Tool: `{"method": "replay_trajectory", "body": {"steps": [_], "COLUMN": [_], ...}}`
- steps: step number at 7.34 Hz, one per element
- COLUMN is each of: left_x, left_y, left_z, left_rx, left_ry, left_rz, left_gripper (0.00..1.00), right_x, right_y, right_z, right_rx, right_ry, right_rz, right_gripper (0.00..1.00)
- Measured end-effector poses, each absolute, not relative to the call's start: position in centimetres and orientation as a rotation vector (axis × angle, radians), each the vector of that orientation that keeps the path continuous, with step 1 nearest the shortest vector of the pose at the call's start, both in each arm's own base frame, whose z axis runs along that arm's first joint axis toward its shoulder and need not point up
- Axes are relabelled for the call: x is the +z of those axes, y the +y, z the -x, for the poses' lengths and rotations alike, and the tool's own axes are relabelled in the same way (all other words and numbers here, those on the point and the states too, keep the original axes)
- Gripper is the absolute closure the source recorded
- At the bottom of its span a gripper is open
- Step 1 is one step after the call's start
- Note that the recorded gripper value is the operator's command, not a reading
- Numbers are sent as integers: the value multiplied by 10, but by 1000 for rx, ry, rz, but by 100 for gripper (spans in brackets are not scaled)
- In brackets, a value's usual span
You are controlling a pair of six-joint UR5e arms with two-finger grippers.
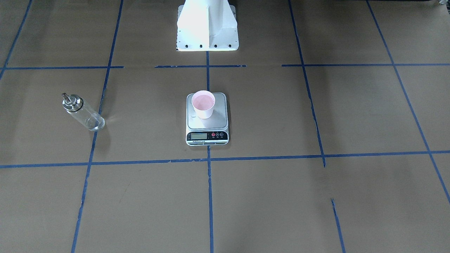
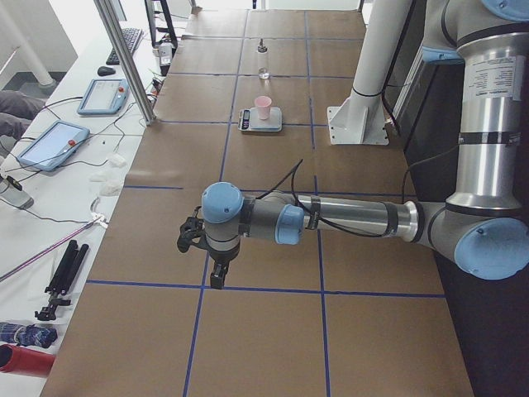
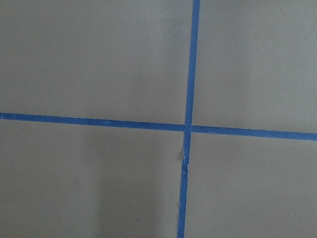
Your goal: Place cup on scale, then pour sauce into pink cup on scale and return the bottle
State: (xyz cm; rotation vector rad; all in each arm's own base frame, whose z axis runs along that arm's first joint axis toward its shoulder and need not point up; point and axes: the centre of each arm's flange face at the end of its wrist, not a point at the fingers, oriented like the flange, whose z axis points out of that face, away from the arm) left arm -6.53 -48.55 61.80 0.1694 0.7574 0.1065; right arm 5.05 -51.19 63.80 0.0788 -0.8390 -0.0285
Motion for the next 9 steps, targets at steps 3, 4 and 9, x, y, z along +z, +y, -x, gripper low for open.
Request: {"method": "replay_trajectory", "body": {"steps": [3,4,9], "left_x": [617,619,622], "left_y": [-486,-486,-486], "left_z": [66,66,66], "left_rx": [69,61,-14], "left_ry": [760,760,766], "left_rz": [-174,-171,-138], "left_gripper": [0,0,0], "right_x": [640,641,642], "right_y": [-511,-510,-510], "right_z": [-51,-51,-51], "right_rx": [-27,-26,-25], "right_ry": [-839,-839,-839], "right_rz": [-76,-74,-71], "right_gripper": [0,0,0]}}
